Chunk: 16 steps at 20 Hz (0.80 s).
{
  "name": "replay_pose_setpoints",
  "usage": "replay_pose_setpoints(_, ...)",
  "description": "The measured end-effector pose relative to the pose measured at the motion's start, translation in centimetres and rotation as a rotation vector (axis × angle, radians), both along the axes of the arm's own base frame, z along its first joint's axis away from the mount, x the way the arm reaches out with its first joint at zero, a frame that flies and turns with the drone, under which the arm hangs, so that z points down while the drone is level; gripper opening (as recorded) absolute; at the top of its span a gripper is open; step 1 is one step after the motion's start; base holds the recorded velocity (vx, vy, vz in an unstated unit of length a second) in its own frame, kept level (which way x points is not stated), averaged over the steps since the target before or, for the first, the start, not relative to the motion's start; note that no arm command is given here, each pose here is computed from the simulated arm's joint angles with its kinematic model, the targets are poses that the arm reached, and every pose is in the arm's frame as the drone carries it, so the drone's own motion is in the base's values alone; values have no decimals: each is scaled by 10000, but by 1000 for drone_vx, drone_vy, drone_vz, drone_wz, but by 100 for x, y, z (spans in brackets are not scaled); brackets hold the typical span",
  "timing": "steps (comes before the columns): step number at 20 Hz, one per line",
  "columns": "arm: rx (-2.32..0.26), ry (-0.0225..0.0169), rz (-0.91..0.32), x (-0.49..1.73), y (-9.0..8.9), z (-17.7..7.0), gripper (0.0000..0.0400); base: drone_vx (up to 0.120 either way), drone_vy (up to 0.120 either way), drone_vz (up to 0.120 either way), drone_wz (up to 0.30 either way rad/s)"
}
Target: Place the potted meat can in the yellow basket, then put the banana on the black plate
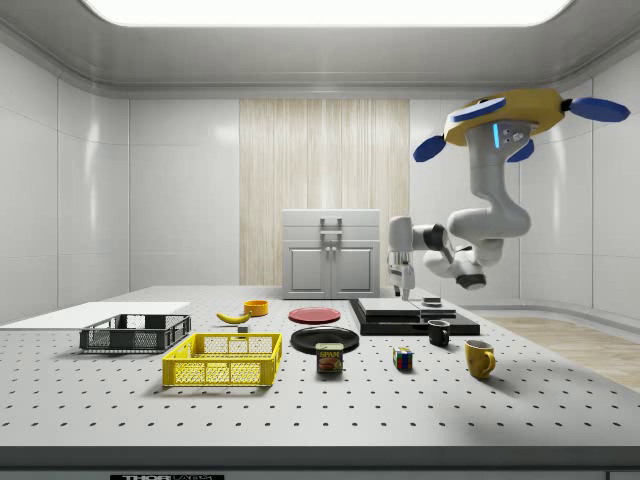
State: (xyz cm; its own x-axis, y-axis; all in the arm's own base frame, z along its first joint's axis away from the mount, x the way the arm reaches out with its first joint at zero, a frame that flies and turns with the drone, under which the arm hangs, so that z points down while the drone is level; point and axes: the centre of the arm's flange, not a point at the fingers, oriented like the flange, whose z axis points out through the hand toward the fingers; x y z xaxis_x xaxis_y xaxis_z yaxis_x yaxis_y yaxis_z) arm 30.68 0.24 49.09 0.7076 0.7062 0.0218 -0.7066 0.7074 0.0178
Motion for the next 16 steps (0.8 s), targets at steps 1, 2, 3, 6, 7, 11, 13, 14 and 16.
replay_pose_setpoints(1, -44, 2, -1, 0, -4, 0, 400, 120, 0, -120, 0)
replay_pose_setpoints(2, -81, 3, -2, 0, -8, -1, 400, 120, 0, -120, 0)
replay_pose_setpoints(3, -112, 4, -2, 0, -11, -1, 400, 120, 0, -120, 0)
replay_pose_setpoints(6, -177, 7, -3, 0, -17, -1, 400, 120, 0, -120, 0)
replay_pose_setpoints(7, -192, 8, -3, 0, -19, -1, 400, 120, 0, -120, 0)
replay_pose_setpoints(11, -231, 10, -4, 0, -23, -1, 400, 120, 0, -120, 0)
replay_pose_setpoints(13, -242, 10, -4, 0, -24, -2, 400, 120, 0, -120, 0)
replay_pose_setpoints(14, -246, 10, -3, 0, -24, -2, 400, 120, 0, -120, 0)
replay_pose_setpoints(16, -252, 11, -3, 0, -25, -2, 400, 120, 0, -120, 0)
